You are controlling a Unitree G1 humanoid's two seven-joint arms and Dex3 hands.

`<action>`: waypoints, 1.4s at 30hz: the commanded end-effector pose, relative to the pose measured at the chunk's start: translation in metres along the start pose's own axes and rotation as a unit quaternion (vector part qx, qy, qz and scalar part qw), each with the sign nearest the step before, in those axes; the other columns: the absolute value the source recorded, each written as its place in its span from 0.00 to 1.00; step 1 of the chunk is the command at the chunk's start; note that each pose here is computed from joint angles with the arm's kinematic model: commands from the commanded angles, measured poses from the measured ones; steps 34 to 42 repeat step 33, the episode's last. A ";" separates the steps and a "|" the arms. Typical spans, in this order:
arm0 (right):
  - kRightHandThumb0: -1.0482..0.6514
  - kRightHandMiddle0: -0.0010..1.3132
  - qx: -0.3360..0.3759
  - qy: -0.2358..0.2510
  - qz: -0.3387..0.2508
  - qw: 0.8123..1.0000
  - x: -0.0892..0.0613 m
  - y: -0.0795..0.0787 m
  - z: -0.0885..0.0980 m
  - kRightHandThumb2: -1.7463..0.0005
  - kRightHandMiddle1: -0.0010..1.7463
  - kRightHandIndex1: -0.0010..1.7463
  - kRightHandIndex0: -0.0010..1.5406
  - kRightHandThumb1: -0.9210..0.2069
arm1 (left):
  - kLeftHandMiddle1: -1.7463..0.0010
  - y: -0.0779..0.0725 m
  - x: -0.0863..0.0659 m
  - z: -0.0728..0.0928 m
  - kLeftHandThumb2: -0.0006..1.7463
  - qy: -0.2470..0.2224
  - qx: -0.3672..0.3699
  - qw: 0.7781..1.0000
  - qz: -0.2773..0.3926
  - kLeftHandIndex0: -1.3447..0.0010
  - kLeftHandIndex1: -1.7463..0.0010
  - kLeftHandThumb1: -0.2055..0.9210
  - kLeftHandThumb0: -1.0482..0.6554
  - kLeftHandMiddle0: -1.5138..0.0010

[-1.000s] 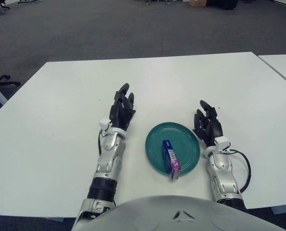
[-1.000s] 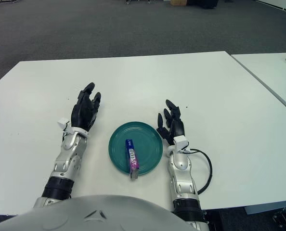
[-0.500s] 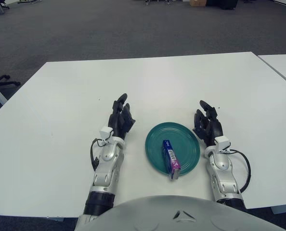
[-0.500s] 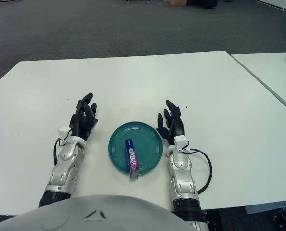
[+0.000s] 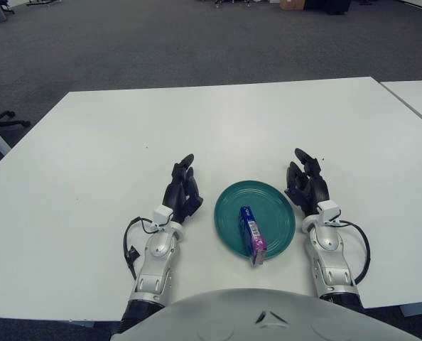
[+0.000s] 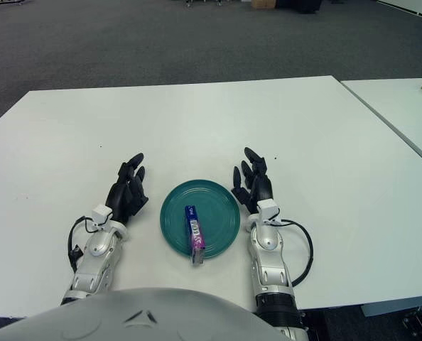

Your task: Put the gum into the plate.

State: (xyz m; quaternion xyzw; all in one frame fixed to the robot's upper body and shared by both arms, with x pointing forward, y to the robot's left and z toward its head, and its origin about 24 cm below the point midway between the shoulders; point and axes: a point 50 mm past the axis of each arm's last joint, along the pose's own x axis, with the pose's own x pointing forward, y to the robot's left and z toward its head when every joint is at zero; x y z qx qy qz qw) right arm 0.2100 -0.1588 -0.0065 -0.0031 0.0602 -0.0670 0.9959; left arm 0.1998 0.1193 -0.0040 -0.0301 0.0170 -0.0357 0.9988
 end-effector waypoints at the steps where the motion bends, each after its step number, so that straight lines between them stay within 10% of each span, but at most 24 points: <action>1: 0.21 0.00 0.004 0.090 -0.006 0.996 -0.015 -0.004 -0.031 0.59 0.30 0.00 0.19 0.00 | 0.98 0.003 -0.006 -0.013 0.55 0.019 0.029 0.999 0.003 0.98 0.55 1.00 0.08 0.84; 16: 0.21 0.00 -0.004 0.090 -0.007 0.996 -0.016 -0.009 -0.032 0.58 0.29 0.00 0.20 0.00 | 0.92 -0.001 -0.013 -0.033 0.54 0.025 0.008 1.000 -0.003 0.80 0.43 1.00 0.11 0.68; 42: 0.21 0.00 -0.010 0.091 -0.013 0.996 -0.018 -0.012 -0.033 0.59 0.34 0.01 0.21 0.00 | 0.96 -0.007 -0.013 -0.025 0.54 0.005 -0.003 1.000 0.002 0.94 0.49 1.00 0.10 0.73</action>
